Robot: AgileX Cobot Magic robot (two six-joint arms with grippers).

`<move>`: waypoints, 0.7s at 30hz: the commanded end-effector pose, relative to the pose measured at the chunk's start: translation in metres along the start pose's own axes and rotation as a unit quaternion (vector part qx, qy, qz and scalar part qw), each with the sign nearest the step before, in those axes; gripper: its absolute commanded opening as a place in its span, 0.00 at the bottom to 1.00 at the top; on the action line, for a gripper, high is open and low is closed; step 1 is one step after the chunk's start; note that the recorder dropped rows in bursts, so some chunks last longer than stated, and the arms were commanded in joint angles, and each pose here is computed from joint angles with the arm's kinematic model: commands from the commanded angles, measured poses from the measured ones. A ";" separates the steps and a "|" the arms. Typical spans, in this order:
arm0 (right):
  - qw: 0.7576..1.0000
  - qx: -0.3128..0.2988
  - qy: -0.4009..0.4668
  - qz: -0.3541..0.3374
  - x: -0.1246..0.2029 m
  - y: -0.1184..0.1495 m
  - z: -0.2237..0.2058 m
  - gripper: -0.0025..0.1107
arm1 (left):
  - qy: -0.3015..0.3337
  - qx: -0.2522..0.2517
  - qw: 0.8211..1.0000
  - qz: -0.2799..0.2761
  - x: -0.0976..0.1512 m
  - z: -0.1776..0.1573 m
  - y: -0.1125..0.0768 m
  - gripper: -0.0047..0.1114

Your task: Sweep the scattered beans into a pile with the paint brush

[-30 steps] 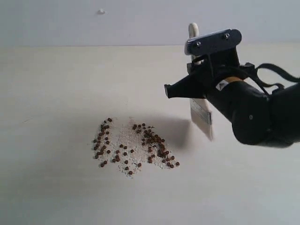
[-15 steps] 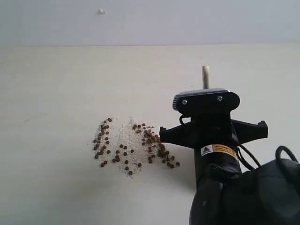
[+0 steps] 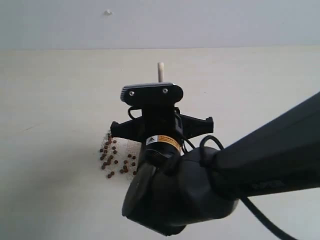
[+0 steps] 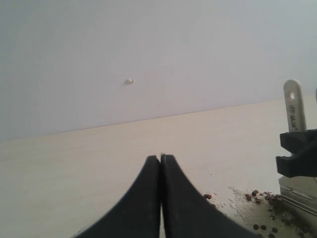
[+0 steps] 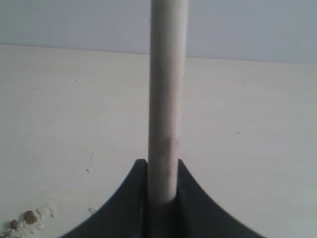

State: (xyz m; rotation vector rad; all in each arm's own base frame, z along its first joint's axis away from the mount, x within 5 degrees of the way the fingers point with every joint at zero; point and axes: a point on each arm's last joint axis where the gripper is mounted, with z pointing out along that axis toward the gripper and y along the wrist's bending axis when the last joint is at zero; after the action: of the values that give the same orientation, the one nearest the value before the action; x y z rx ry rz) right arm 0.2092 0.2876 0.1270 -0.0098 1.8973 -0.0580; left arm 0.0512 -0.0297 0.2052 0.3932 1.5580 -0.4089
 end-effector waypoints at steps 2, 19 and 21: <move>1.000 -0.005 0.004 -0.014 -0.009 0.013 0.001 0.02 | 0.001 0.003 1.000 0.002 0.001 0.000 0.000 0.04; 0.992 -0.112 -0.048 0.044 -0.053 0.009 -0.022 0.02 | 0.001 0.003 1.000 0.002 0.001 0.000 0.000 0.04; 0.980 -0.157 -0.061 0.109 -0.049 0.016 -0.022 0.02 | 0.001 0.003 1.000 0.002 0.001 0.000 0.000 0.04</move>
State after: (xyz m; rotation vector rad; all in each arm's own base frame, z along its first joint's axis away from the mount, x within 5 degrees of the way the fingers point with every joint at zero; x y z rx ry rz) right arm 0.2056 0.2977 0.1794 -0.0905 1.8299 0.1565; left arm 0.0512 -0.0297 0.2052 0.3932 1.5580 -0.4089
